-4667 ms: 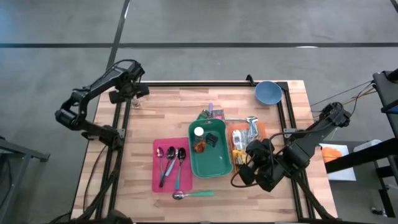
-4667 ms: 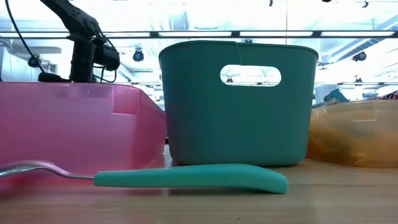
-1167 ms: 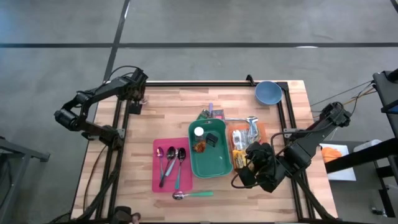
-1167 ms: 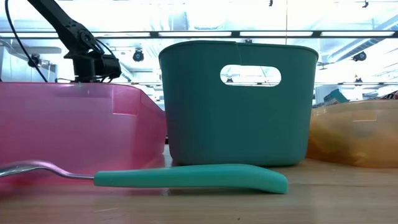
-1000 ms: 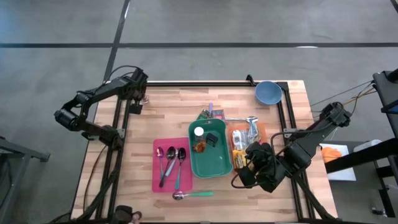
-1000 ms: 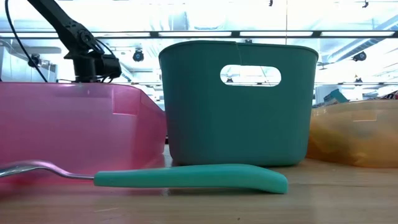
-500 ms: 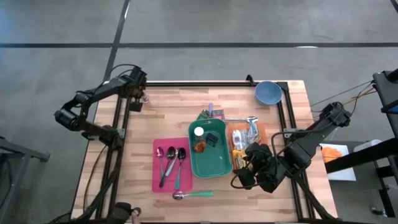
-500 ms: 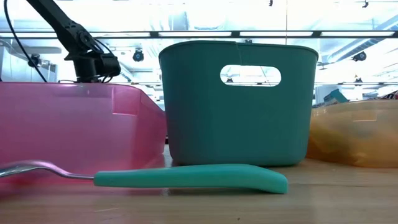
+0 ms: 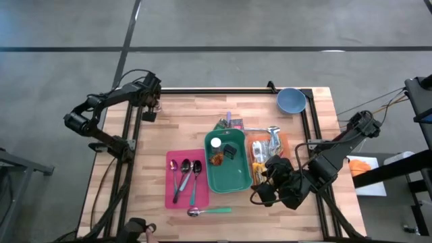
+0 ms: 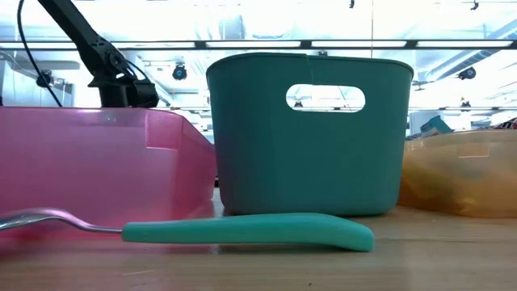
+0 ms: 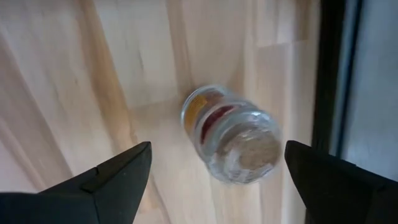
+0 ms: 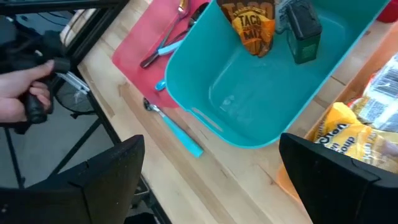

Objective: Pick & Place Food Item
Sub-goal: Put the brown seasoning bottle into the green bin

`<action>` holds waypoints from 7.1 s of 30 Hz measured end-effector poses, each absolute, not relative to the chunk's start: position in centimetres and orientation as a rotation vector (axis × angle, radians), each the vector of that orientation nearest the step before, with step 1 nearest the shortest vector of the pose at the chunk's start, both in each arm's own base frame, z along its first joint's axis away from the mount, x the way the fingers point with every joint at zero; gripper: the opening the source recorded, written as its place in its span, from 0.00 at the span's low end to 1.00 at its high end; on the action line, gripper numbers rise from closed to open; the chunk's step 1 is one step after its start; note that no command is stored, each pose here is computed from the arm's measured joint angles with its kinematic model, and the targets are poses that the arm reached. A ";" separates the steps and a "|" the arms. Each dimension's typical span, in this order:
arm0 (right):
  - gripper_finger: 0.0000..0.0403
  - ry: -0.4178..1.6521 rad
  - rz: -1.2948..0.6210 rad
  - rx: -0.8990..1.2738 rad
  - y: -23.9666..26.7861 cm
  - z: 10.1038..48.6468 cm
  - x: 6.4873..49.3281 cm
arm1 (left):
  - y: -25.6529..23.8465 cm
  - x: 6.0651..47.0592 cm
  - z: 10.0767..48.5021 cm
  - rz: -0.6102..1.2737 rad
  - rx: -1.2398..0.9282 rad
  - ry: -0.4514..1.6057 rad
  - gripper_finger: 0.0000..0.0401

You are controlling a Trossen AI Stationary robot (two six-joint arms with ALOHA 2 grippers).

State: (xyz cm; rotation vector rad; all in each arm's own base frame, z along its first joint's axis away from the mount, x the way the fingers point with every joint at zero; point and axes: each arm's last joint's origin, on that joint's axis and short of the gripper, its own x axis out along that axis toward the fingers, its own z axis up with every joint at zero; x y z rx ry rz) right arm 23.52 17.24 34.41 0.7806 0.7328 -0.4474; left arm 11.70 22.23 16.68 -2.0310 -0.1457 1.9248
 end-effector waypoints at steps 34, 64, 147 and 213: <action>0.92 0.702 -0.442 0.847 17.4 34.6 23.8 | 22.4 11.7 16.5 1.807 -1.969 0.061 0.18; 0.92 0.695 -0.368 0.814 18.3 34.9 23.6 | 20.5 10.7 19.2 1.858 -2.065 -0.178 0.77; 0.92 0.660 -0.518 0.900 16.9 34.9 22.9 | 20.5 9.1 15.2 2.176 -2.073 -0.394 0.45; 0.92 0.648 -0.298 0.851 19.4 35.3 23.6 | 18.9 13.6 21.8 1.270 -0.683 1.340 0.38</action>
